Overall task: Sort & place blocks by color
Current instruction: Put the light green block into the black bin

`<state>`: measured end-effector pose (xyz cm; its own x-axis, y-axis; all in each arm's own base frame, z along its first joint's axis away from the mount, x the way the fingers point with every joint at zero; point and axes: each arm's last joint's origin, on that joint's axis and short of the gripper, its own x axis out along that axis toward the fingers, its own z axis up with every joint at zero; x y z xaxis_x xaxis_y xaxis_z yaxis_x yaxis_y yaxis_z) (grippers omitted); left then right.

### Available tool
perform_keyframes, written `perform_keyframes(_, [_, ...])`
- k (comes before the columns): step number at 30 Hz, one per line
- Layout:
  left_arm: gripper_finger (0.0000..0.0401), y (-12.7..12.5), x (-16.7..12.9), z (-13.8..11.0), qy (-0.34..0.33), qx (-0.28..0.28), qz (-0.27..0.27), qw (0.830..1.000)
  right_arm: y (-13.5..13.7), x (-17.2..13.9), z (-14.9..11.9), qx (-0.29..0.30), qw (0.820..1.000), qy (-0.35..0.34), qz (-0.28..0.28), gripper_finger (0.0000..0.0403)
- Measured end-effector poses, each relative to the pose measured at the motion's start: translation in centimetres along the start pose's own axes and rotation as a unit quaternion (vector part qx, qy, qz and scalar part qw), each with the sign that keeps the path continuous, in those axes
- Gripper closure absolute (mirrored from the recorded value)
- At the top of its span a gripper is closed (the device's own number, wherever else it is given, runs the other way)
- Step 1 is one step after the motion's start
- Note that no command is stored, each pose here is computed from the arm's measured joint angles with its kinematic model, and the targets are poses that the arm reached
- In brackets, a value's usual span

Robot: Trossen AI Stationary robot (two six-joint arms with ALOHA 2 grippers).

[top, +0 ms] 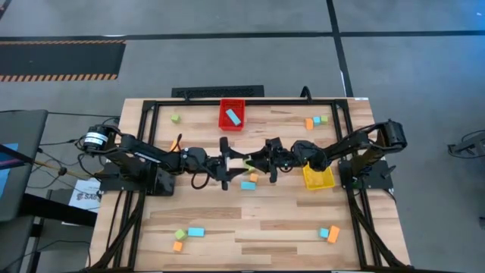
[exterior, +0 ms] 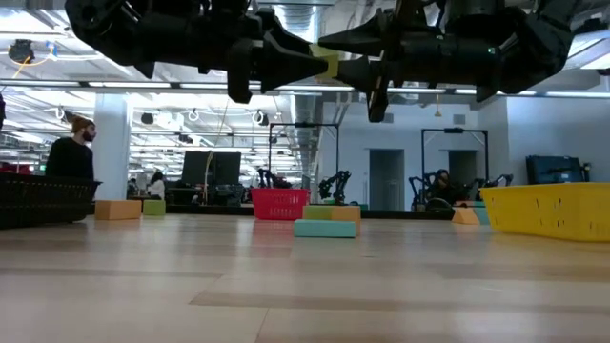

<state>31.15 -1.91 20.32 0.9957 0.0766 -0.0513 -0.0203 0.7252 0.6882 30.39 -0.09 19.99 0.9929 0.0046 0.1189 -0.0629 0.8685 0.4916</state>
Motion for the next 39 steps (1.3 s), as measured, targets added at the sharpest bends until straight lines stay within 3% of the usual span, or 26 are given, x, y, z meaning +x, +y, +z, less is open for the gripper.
perform_keyframes(9, [0.0288, 0.1, 0.0, -0.1, 0.01, 0.009, 0.017, 1.0, 0.0, 0.0, 0.0, 0.007, 1.0, 0.001, 0.0, 0.0258])
perform_keyframes(16, [0.0294, 0.1, 0.0, -0.2, 0.021, -0.003, 0.023, 1.0, -0.4, 0.0, -0.4, -0.001, 1.0, 0.028, -0.011, 0.0177])
perform_keyframes(21, [0.0294, 0.3, -1.2, 0.5, 0.082, 0.0, 0.025, 0.996, -1.1, -0.1, -0.2, -0.012, 0.999, 0.049, 0.008, 0.0131])
perform_keyframes(27, [0.0294, 1.5, -4.9, 2.0, 0.154, -0.096, -0.003, 0.983, -2.4, -0.2, -0.1, -0.011, 0.997, 0.075, -0.014, 0.0122])
perform_keyframes(30, [0.0294, 2.1, -7.7, 2.1, 0.225, -0.172, 0.003, 0.959, -2.8, -0.2, 0.1, -0.013, 0.997, 0.072, -0.021, 0.0122])
perform_keyframes(32, [0.0294, 2.5, -9.9, 1.8, 0.275, -0.244, 0.008, 0.93, -3.0, -0.3, 0.2, -0.014, 0.997, 0.071, -0.024, 0.0122])
perform_keyframes(34, [0.0294, 2.8, -11.9, 1.4, 0.324, -0.321, 0.022, 0.89, -3.1, -0.3, 0.2, -0.02, 0.997, 0.07, -0.025, 0.0122])
perform_keyframes(36, [0.0294, 2.8, -14.0, 0.7, 0.377, -0.39, 0.041, 0.839, -3.1, -0.3, 0.2, -0.024, 0.997, 0.07, -0.025, 0.0122])
perform_keyframes(39, [0.0294, 2.6, -16.5, -0.3, 0.459, -0.452, 0.065, 0.762, -3.1, -0.3, 0.2, -0.026, 0.997, 0.07, -0.025, 0.0122])
